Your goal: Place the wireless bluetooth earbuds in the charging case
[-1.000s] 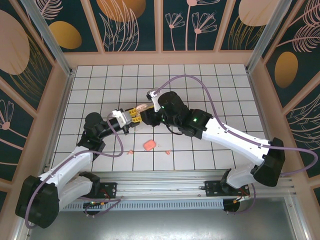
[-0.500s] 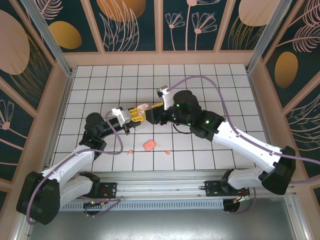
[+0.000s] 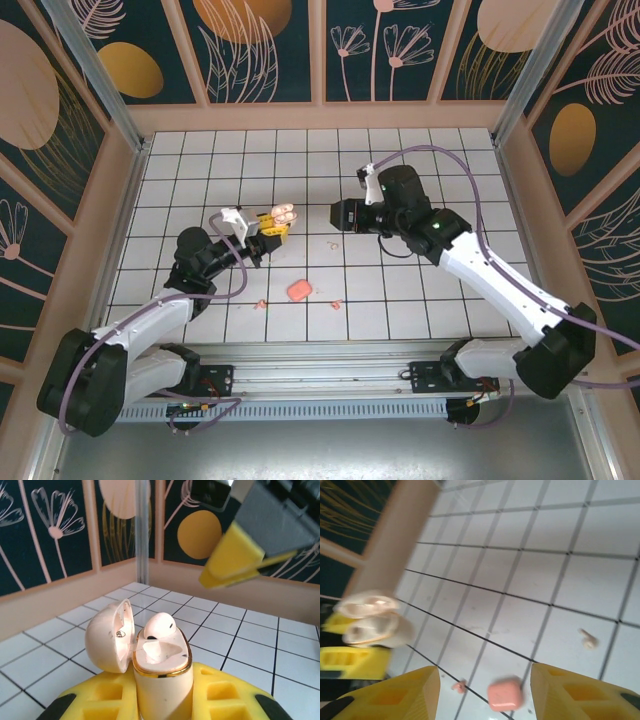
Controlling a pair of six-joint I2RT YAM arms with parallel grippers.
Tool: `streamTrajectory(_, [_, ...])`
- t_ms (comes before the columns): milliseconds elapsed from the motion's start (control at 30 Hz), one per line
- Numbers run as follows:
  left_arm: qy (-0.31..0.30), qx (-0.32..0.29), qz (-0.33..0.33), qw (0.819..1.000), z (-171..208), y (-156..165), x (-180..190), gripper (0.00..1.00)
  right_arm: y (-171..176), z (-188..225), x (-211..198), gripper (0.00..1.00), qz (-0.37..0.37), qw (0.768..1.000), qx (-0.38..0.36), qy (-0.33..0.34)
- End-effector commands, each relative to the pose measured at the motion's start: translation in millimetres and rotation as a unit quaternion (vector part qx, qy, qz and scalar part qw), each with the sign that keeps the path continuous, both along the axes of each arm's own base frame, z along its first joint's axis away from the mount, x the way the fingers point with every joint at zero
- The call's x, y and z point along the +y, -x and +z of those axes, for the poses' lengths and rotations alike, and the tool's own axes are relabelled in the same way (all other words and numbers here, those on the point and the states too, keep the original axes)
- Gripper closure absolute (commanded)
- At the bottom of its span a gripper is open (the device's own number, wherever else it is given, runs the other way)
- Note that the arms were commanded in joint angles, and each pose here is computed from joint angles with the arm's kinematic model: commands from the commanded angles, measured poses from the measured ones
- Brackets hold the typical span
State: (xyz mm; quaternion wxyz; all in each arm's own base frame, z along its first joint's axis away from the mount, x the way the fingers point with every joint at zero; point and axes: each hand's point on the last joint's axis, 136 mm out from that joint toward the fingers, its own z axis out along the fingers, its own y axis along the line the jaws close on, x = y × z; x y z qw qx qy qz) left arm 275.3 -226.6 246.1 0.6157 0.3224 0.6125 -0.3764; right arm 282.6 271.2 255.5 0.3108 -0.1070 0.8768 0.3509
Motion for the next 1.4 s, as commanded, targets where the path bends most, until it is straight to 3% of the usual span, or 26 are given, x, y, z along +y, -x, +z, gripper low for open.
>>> streamTrajectory(0, [0.04, 0.03, 0.033, 0.998, 3, -8, 7, 0.84, 6, -51, -9, 0.5, -0.012, 0.994, 0.094, 0.051])
streamTrajectory(233, [0.066, 0.077, 0.074, 0.992, -8, -17, 17, 0.84, -10, -108, -13, 0.51, -0.033, 0.977, 0.163, 0.134])
streamTrajectory(567, [0.09, 0.137, 0.114, 0.98, -31, -25, 27, 0.84, -32, -155, -13, 0.51, -0.036, 0.958, 0.205, 0.196])
streamTrajectory(1367, [0.136, 0.21, 0.202, 0.947, -66, -46, 62, 0.84, -49, -199, -11, 0.51, -0.032, 0.936, 0.239, 0.256])
